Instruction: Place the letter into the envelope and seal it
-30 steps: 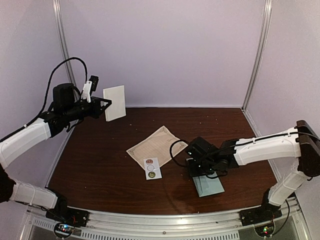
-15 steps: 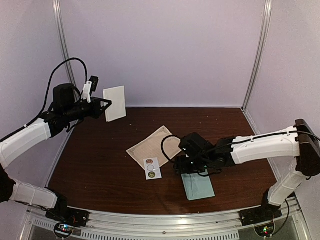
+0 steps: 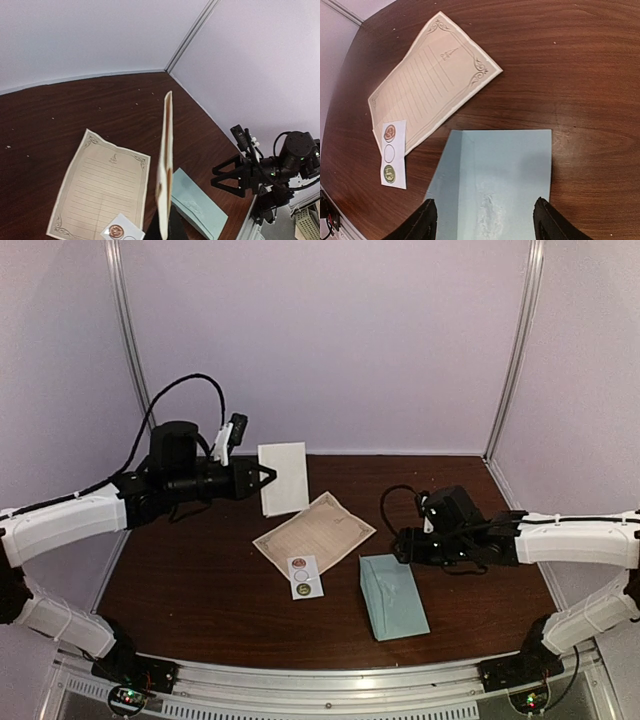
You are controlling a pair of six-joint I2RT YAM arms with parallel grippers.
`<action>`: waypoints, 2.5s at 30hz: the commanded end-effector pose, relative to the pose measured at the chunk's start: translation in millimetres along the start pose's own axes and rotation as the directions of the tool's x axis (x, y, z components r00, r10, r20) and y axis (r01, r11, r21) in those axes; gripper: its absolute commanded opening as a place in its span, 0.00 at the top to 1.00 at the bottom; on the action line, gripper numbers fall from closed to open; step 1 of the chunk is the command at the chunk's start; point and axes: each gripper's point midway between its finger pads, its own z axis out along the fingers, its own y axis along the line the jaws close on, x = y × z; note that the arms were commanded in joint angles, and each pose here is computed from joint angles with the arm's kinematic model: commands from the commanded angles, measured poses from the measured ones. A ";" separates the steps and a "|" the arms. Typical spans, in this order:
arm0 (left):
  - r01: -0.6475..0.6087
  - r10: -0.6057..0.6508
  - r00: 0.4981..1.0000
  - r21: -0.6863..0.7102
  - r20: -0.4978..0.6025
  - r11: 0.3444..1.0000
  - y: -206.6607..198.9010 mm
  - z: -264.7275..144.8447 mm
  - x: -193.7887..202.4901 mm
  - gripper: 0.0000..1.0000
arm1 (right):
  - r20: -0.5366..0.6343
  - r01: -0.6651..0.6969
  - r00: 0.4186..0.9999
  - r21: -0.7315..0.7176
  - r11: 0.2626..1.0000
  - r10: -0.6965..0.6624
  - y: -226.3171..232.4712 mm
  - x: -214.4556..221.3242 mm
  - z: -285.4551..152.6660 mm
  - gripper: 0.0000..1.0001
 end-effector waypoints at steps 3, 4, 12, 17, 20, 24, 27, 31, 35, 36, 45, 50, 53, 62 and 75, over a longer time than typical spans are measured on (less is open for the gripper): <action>0.301 -0.298 0.952 0.024 -0.073 0.953 -36.6 42.3 43.5 1.00 | 0.003 -0.028 1.000 -0.085 0.996 0.029 -29.2 6.7 -4.9 0.34; 0.309 -0.303 0.947 0.040 -0.103 0.950 -51.3 49.1 52.2 1.00 | 0.006 -0.034 0.999 -0.083 0.996 0.034 -34.6 8.2 -5.6 0.34; 0.407 -0.374 0.883 0.066 -0.284 0.911 -107.3 93.0 104.1 1.00 | 0.023 -0.064 0.998 -0.074 0.995 0.066 -58.5 25.5 -13.8 0.34; 0.490 -0.443 0.804 0.021 -0.397 0.871 -114.5 114.0 146.3 1.00 | 0.053 -0.070 0.996 -0.061 0.996 0.073 -64.6 25.0 -19.9 0.34; 0.498 -0.450 0.782 -0.002 -0.432 0.867 -118.4 125.1 162.8 1.00 | 0.058 -0.066 0.996 -0.054 0.996 0.069 -66.5 25.1 -20.9 0.34; 0.496 -0.464 0.765 -0.051 -0.446 0.867 -111.1 136.2 176.0 1.00 | 0.050 -0.064 0.996 -0.048 0.997 0.067 -69.1 29.0 -19.3 0.34; 0.489 -0.478 0.754 -0.102 -0.449 0.866 -100.8 139.0 187.8 1.00 | 0.037 -0.068 0.997 -0.053 0.996 0.070 -70.2 34.1 -16.5 0.34; 0.485 -0.498 0.731 -0.158 -0.466 0.860 -88.8 138.2 203.6 1.00 | 0.010 -0.077 0.997 -0.070 0.995 0.078 -69.2 41.9 -13.0 0.34; 0.478 -0.523 0.704 -0.224 -0.480 0.850 -71.6 131.6 218.8 1.00 | -0.018 -0.079 0.997 -0.079 0.994 0.078 -67.6 47.8 -9.3 0.34; 0.477 -0.527 0.701 -0.234 -0.480 0.847 -67.8 129.7 220.7 1.00 | -0.025 -0.078 0.997 -0.080 0.994 0.077 -67.3 49.5 -8.4 0.34; 0.473 -0.552 0.680 -0.286 -0.483 0.833 -45.8 123.1 235.8 1.00 | -0.099 -0.078 0.993 -0.086 0.993 0.069 -63.5 67.5 0.5 0.34; 0.482 -0.567 0.667 -0.300 -0.483 0.823 -38.3 122.0 241.8 1.00 | -0.129 -0.092 0.988 -0.091 0.992 0.080 -62.1 76.8 4.3 0.34; 0.496 -0.568 0.666 -0.283 -0.482 0.821 -39.1 126.5 241.6 1.00 | -0.147 -0.096 0.986 -0.093 0.991 0.081 -59.4 81.1 7.3 0.34; 0.498 -0.573 0.659 -0.287 -0.488 0.818 -34.1 132.5 248.9 1.00 | -0.185 -0.108 0.978 -0.072 0.992 0.093 -59.9 93.0 14.7 0.37; 0.492 -0.567 0.653 -0.288 -0.502 0.821 -30.2 138.6 257.7 1.00 | -0.222 -0.110 0.971 -0.076 0.991 0.091 -56.6 102.8 19.9 0.40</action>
